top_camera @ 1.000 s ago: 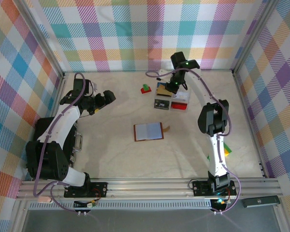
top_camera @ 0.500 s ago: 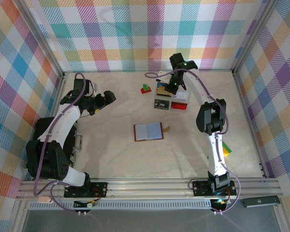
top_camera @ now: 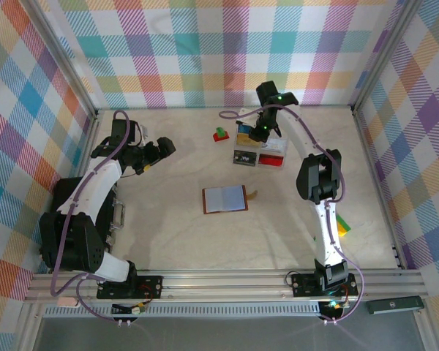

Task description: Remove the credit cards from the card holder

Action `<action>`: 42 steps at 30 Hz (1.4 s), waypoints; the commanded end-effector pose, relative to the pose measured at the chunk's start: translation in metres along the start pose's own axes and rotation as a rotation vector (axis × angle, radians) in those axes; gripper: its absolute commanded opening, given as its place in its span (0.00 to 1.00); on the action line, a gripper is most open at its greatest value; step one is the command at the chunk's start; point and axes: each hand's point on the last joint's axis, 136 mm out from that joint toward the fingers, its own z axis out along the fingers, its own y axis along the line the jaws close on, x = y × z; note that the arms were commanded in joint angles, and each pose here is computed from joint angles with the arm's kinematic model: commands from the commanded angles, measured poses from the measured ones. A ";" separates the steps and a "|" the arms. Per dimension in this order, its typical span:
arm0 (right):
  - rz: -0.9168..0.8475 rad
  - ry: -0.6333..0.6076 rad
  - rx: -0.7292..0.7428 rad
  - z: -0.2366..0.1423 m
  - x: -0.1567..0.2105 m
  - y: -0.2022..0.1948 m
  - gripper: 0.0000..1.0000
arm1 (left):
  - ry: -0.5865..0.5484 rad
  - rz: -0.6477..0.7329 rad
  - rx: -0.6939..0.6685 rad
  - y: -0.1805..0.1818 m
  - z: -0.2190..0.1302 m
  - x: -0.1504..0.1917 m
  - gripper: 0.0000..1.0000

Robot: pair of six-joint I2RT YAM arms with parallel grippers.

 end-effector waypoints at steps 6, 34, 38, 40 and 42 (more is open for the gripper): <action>0.060 -0.055 0.053 0.003 -0.017 -0.014 0.14 | 0.030 -0.002 -0.008 0.005 0.001 0.005 1.00; 1.070 -0.389 -0.186 -0.099 -0.017 0.093 0.64 | 0.186 -0.029 -0.027 -0.014 0.022 0.076 0.90; 1.188 -0.304 -0.263 -0.073 -0.011 0.133 0.62 | 0.246 -0.025 -0.019 -0.031 0.038 0.106 0.81; 1.222 -0.262 -0.312 -0.058 -0.013 0.152 0.58 | 0.276 -0.015 -0.012 -0.038 0.048 0.122 0.75; 1.253 -0.216 -0.340 -0.043 -0.013 0.167 0.56 | 0.291 0.003 -0.039 -0.041 0.058 0.133 0.69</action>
